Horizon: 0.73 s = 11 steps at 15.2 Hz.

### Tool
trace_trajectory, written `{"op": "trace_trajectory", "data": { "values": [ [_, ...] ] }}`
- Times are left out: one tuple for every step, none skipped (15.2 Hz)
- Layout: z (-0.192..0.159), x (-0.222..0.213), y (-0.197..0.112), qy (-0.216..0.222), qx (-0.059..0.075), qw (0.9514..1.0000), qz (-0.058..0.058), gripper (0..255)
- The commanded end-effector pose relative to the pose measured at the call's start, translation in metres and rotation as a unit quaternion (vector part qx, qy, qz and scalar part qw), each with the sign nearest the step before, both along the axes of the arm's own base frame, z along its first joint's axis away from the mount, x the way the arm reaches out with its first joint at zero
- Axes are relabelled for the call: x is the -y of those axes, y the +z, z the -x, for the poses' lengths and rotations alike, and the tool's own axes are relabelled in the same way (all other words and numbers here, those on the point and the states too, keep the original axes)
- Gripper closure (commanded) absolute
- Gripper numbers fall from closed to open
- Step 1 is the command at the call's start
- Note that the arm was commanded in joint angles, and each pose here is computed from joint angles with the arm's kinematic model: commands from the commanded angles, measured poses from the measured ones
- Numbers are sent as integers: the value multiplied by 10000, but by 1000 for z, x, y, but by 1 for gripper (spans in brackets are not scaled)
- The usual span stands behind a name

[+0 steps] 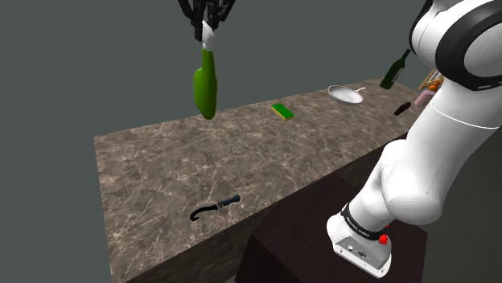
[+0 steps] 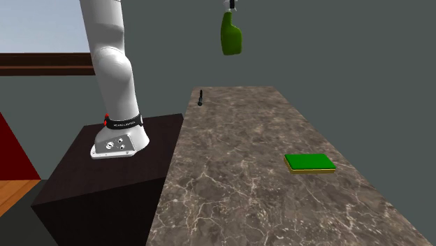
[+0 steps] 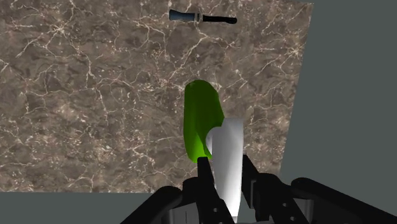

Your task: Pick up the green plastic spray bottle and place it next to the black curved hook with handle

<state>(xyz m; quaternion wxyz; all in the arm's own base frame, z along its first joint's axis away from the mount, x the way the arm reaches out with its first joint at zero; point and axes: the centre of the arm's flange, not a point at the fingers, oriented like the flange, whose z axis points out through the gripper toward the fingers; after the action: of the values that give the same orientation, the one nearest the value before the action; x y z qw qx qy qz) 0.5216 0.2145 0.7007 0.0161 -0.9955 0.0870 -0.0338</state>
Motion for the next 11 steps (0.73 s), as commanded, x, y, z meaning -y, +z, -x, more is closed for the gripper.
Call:
{"op": "trace_trajectory", "data": {
  "values": [
    [0, 0, -11, -1, 3, 10000, -2, 255],
    [0, 0, -17, -1, 3, 10000, -2, 255],
    [0, 0, -22, -1, 3, 10000, -2, 255],
    [0, 0, -27, -1, 3, 10000, -2, 255],
    [0, 0, -33, -1, 3, 10000, -2, 255],
    [0, 0, -38, -1, 3, 10000, -2, 255],
    [0, 0, -43, -1, 3, 10000, -2, 255],
    [0, 0, -48, -1, 3, 10000, -2, 255],
    [0, 0, -54, -1, 3, 10000, -2, 255],
    [0, 0, -59, -1, 3, 10000, -2, 255],
    [0, 0, -64, -1, 3, 10000, -2, 255]
  ]
}}
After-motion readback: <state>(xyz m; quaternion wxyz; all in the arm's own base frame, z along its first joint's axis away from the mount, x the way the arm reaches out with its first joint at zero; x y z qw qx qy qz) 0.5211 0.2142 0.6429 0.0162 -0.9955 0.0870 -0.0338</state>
